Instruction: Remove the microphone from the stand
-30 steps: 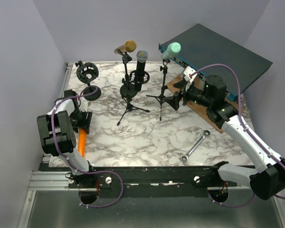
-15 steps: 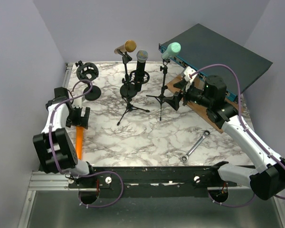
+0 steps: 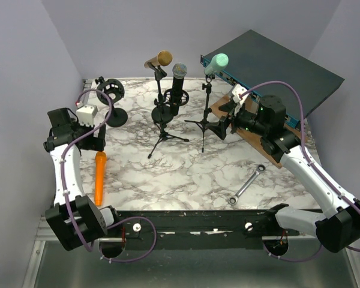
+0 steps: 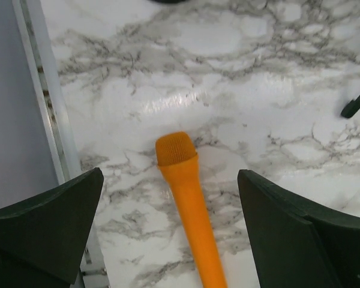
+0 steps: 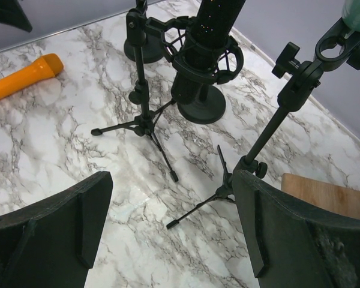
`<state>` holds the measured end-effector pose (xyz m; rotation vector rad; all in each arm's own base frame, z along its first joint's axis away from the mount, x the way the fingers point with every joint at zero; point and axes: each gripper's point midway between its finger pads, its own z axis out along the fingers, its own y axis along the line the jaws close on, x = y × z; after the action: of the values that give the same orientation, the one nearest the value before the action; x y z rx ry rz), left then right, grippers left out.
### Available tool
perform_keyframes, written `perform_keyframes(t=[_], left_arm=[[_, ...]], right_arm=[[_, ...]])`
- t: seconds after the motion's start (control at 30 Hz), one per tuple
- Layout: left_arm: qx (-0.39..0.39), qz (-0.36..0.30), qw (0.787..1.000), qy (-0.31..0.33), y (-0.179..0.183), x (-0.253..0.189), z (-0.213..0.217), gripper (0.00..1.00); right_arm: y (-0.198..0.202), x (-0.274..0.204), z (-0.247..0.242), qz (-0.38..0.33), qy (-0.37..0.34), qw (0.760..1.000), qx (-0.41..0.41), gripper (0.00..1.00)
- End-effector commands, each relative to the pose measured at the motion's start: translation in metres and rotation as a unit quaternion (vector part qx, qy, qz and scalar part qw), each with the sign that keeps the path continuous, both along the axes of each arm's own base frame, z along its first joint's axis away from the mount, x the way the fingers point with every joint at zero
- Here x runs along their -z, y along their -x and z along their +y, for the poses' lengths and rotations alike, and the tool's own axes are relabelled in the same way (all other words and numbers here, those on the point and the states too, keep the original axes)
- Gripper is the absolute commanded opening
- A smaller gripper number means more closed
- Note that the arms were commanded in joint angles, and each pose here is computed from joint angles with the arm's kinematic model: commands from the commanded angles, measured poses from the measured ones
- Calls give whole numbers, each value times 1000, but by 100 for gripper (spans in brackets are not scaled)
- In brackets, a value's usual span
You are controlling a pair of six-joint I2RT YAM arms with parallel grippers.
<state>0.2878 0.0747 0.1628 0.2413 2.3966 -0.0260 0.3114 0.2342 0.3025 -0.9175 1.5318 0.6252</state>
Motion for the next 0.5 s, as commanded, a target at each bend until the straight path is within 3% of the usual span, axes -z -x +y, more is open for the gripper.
perform_keyframes(t=[0.0, 0.2, 0.47], left_arm=[[32, -139, 989, 40, -59, -53, -2, 96], [61, -225, 970, 71, -106, -86, -3, 95], [107, -205, 961, 154, -107, -116, -29, 96]], right_arm=[[2, -4, 7, -12, -4, 1000, -18, 89], [1, -1, 6, -14, 2, 1000, -18, 89], [2, 4, 7, -9, 5, 1000, -22, 90]])
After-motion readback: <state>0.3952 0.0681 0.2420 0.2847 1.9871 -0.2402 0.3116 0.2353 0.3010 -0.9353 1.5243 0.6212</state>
